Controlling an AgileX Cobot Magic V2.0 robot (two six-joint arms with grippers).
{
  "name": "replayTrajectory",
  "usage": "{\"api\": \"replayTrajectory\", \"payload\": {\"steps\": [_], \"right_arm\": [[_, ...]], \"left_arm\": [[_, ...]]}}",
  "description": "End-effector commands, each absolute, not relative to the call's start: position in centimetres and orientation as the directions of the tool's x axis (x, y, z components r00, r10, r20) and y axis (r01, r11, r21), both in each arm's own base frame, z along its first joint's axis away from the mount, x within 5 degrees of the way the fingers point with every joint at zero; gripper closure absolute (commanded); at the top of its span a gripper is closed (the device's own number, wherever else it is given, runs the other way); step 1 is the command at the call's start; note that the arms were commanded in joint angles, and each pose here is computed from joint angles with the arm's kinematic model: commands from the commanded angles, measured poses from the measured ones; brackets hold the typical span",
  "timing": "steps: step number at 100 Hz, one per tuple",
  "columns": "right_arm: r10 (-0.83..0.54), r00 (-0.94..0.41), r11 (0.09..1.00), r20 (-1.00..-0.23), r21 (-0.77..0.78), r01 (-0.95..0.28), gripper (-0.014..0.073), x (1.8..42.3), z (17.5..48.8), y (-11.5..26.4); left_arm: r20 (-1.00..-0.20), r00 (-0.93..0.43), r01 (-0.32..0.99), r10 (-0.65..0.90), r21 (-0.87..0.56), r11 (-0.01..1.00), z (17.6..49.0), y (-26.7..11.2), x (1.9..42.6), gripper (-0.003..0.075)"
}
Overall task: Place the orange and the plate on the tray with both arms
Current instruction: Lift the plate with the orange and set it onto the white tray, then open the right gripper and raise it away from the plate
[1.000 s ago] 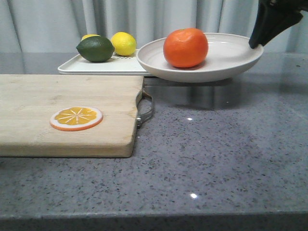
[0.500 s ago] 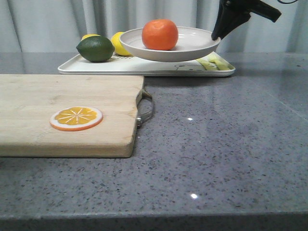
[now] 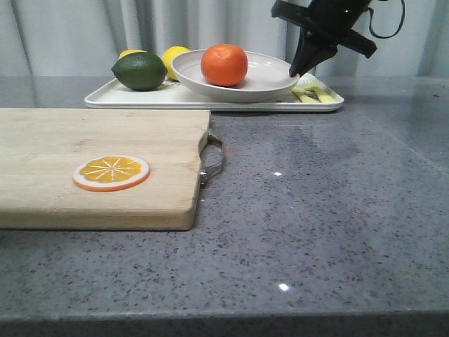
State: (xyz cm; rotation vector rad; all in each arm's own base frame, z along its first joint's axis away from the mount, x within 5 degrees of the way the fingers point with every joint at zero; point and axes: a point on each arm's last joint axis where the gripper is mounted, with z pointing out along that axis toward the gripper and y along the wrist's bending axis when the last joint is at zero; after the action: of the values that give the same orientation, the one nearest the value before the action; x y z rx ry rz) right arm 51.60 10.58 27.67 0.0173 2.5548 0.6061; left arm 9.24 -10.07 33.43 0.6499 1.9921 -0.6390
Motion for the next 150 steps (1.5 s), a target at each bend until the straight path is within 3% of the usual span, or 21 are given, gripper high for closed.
{"api": "replayTrajectory", "payload": {"steps": [1,40,49,62,72,96,115,150], "right_arm": [[0.186,-0.788,0.868,-0.587,0.474,-0.149,0.0663,51.2,32.1,10.5],[0.211,-0.771,0.864,-0.601,0.484,-0.141,0.0655,52.1,31.1,10.6],[0.211,-0.771,0.862,-0.600,0.486,-0.142,0.0589,52.1,31.1,10.6],[0.213,-0.774,0.859,-0.597,0.492,-0.143,0.0425,52.0,31.2,10.7],[0.212,-0.775,0.858,-0.595,0.494,-0.144,0.0376,51.9,31.3,10.6],[0.204,-0.767,0.858,-0.608,0.488,-0.158,0.0403,50.8,33.5,10.2],[0.145,-0.783,0.877,-0.605,0.445,-0.181,0.0669,49.1,35.6,9.8],[0.042,-0.831,0.897,-0.554,0.387,-0.212,0.0655,45.7,38.5,9.4]], "left_arm": [[-0.921,-0.375,0.679,0.106,-0.195,0.708,35.1,-10.3,9.3,0.0739],[-0.923,-0.371,0.680,0.102,-0.195,0.707,35.2,-10.3,9.3,0.0739],[-0.923,-0.371,0.680,0.102,-0.195,0.707,35.2,-10.3,9.3,0.0739],[-0.923,-0.371,0.680,0.102,-0.195,0.707,35.2,-10.3,9.3,0.0739],[-0.923,-0.371,0.680,0.102,-0.195,0.707,35.2,-10.3,9.3,0.0739],[-0.923,-0.371,0.680,0.102,-0.195,0.707,35.2,-10.3,9.3,0.0738],[-0.923,-0.371,0.680,0.102,-0.195,0.707,35.2,-10.3,9.3,0.0739],[-0.923,-0.371,0.680,0.102,-0.195,0.707,35.2,-10.3,9.3,0.0739]]}}
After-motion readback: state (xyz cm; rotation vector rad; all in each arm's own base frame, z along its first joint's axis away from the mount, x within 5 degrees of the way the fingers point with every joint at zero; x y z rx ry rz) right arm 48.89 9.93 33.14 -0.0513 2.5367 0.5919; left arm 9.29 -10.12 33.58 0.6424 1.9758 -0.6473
